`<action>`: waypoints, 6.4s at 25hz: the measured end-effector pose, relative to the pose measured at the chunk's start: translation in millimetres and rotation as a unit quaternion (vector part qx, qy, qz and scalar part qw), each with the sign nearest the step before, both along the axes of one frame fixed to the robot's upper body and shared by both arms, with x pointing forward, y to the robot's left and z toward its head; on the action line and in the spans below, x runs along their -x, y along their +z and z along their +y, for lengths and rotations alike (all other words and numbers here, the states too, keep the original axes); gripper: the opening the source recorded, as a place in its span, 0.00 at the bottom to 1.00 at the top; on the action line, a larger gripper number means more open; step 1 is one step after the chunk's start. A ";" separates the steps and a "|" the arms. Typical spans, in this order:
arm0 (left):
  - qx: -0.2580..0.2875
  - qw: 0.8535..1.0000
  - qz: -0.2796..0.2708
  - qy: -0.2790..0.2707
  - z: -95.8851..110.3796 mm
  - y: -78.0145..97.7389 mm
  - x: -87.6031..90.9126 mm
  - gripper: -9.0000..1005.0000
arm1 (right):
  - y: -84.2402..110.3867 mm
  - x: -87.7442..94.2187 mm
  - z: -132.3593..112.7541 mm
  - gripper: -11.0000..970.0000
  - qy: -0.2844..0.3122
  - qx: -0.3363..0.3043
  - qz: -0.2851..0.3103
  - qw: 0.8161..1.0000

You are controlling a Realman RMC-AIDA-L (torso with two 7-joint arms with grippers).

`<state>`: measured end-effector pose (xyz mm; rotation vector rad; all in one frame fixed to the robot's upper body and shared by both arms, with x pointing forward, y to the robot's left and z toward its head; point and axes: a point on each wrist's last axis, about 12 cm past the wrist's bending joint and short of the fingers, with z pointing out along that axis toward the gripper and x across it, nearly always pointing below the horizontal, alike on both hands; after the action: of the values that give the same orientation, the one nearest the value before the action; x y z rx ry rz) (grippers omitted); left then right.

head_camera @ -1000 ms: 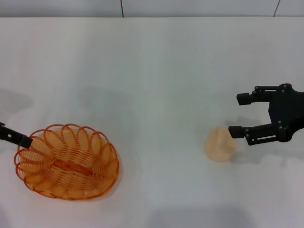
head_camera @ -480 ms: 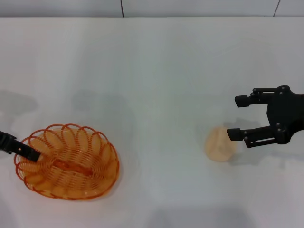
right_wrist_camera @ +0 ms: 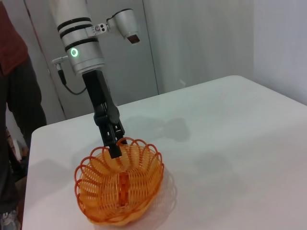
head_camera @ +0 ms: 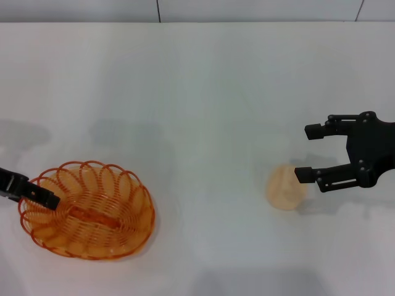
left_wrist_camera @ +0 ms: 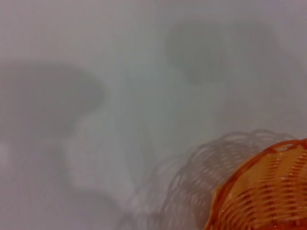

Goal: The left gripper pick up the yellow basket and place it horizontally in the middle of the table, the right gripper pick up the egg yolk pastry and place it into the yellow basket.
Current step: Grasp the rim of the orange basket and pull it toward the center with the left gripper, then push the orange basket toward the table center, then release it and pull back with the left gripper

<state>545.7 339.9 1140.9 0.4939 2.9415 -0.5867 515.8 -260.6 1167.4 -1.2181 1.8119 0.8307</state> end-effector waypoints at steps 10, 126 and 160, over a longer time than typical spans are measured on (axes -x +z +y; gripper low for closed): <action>-0.002 1.000 0.000 0.007 -0.3 -2.5 -1.5 0.83 | 0.0 0.0 0.0 0.87 0.000 0.000 0.000 1.000; 0.091 0.987 0.020 0.130 -71.3 -9.6 -61.8 0.08 | 8.4 -1.2 3.8 0.87 0.020 -0.017 0.003 1.000; 0.101 0.987 0.029 0.126 -82.7 -18.2 -62.4 0.08 | 9.2 -1.7 3.4 0.87 0.022 -0.016 0.002 1.000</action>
<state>608.2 257.1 1122.8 0.0840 2.8886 -0.8639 517.6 -257.2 1176.7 -1.2398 1.7746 0.8845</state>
